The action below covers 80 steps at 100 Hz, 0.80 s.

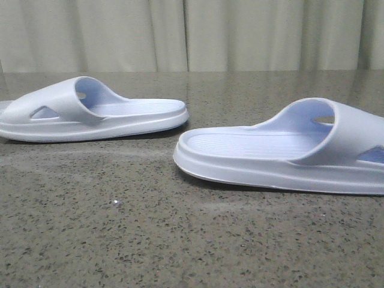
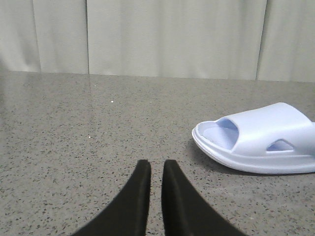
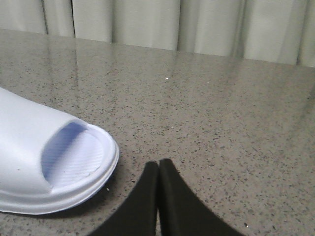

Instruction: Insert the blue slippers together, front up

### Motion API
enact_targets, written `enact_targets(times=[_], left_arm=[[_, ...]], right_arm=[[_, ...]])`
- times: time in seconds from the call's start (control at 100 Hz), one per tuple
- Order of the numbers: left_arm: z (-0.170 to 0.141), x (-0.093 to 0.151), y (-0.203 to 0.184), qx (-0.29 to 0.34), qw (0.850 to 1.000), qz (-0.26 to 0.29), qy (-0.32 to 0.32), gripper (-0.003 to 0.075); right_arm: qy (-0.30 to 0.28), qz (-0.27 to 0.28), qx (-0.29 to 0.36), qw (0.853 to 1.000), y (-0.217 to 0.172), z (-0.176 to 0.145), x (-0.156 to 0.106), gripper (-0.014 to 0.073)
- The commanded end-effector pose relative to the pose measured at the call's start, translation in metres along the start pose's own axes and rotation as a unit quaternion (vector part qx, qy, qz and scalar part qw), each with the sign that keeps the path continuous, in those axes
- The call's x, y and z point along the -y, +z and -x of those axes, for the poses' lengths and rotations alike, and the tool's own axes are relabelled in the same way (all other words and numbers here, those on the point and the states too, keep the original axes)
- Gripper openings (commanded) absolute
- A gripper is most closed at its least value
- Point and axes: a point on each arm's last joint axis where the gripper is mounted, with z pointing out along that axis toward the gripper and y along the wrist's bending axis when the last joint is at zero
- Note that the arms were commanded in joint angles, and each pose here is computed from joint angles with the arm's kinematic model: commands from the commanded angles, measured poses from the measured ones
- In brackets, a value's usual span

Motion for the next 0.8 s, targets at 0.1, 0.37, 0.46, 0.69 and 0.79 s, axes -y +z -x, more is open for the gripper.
enact_targets(times=[0.1, 0.37, 0.46, 0.69, 0.79], left_arm=[[0.0055, -0.0004, -0.0022, 0.050, 0.999, 0.001, -0.010, 0.0015], [0.0055, -0.0004, -0.0022, 0.050, 0.999, 0.001, -0.010, 0.0015], [0.0055, -0.0004, -0.0022, 0.050, 0.999, 0.001, -0.010, 0.0015], [0.0055, -0.0004, -0.0022, 0.050, 0.999, 0.001, -0.010, 0.0015], [0.0055, -0.0004, -0.0022, 0.050, 0.999, 0.001, -0.010, 0.0015]], right_arm=[[-0.004, -0.011, 0.035, 0.999, -0.0004, 0.0000, 0.0008, -0.0079], [-0.004, -0.011, 0.035, 0.999, -0.0004, 0.0000, 0.0008, -0.0079], [-0.004, -0.011, 0.035, 0.999, -0.0004, 0.0000, 0.0008, -0.0079], [-0.004, -0.012, 0.039, 0.999, -0.0005, 0.0007, 0.0010, -0.0079], [-0.004, -0.012, 0.041, 0.999, -0.0005, 0.0011, 0.0011, -0.0079]])
